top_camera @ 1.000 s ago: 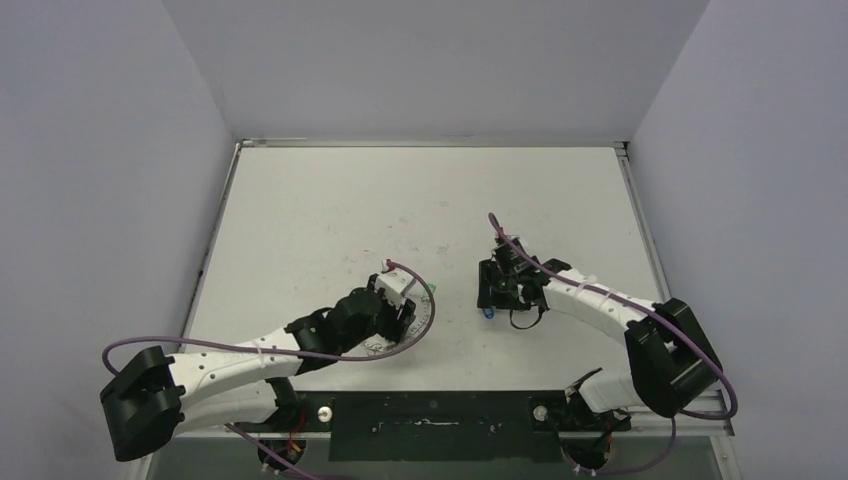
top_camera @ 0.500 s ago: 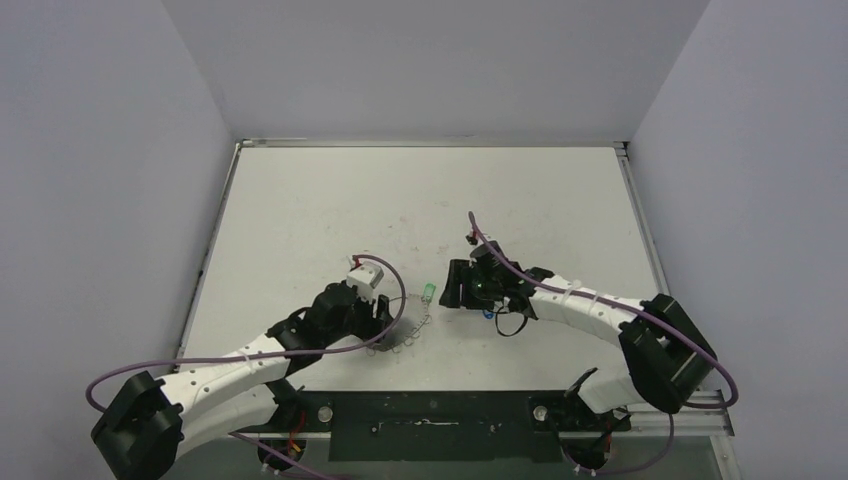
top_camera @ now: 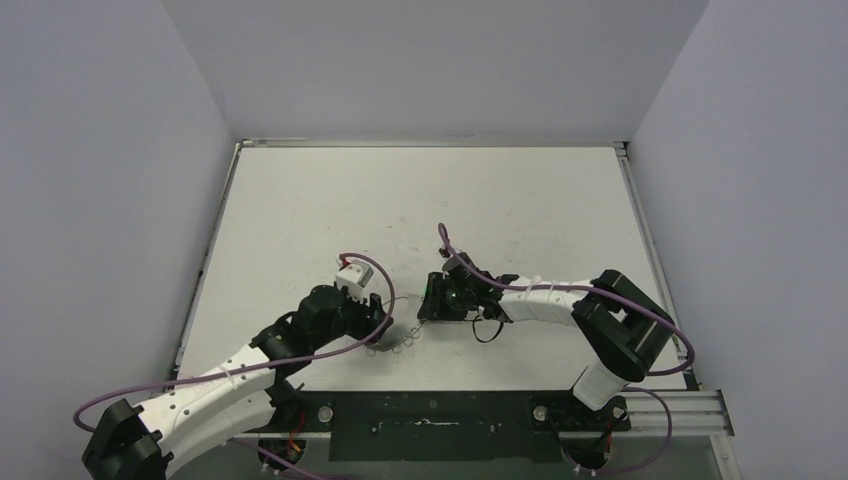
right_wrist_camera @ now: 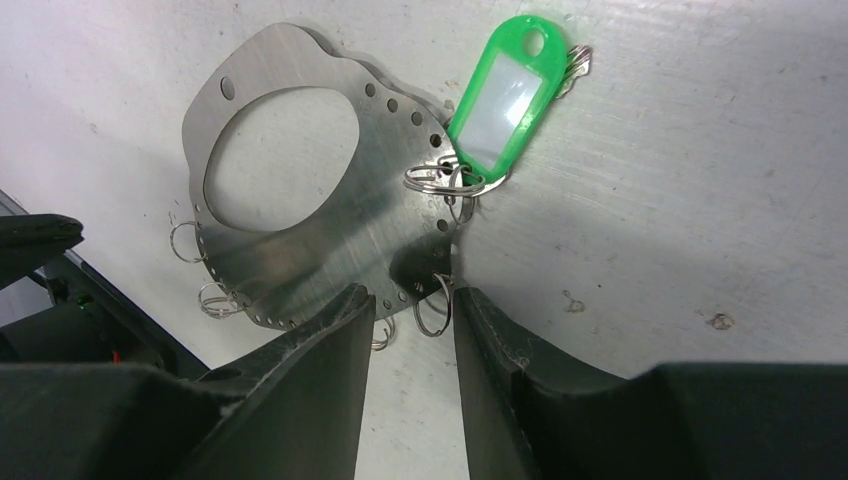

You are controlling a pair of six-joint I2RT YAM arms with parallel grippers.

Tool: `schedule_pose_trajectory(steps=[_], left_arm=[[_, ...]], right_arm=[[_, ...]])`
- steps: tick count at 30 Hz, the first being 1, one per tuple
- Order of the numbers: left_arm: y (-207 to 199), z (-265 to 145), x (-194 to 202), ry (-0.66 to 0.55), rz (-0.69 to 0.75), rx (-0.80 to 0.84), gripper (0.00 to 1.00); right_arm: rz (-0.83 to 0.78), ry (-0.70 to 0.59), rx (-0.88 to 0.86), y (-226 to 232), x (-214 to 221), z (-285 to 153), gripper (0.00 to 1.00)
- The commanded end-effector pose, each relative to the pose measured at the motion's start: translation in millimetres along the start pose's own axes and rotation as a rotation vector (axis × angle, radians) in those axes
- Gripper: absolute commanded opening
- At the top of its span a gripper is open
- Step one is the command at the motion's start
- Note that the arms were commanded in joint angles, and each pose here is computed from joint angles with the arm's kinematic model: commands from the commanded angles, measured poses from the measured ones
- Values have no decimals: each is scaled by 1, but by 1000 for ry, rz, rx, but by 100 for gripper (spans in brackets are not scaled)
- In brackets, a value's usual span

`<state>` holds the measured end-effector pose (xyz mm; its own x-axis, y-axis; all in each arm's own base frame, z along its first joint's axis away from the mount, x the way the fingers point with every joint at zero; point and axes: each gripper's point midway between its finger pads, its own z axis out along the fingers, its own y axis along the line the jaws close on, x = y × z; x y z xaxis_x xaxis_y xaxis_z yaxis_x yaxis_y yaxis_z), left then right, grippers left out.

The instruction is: Put the keys on the keyring

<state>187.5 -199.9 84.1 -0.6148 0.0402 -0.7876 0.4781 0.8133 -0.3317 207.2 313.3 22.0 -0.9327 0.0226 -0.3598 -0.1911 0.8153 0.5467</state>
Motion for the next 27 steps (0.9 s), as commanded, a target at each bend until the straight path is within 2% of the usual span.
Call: schedule_pose_trajectory(steps=[1,5,12,21,27], left_arm=[[-3,-4,-9,-45,-1,23,57],[-4,-6,-9,-52,4,30,57],[-5,-7,-10,-60,11,39,56],[-4,-8,-10,-64,20,40,56],[-4,-9,-9,-69,22,42,56]], right_arm=[[-3,-40,-44,18,-9,1,35],[-5,-32,-19,14,-4,0,33],[-9,-36,6,11,-4,-5,23],[-60,-49,74,2,-9,-18,0],[-159,-48,148,-7,-16,-28,0]])
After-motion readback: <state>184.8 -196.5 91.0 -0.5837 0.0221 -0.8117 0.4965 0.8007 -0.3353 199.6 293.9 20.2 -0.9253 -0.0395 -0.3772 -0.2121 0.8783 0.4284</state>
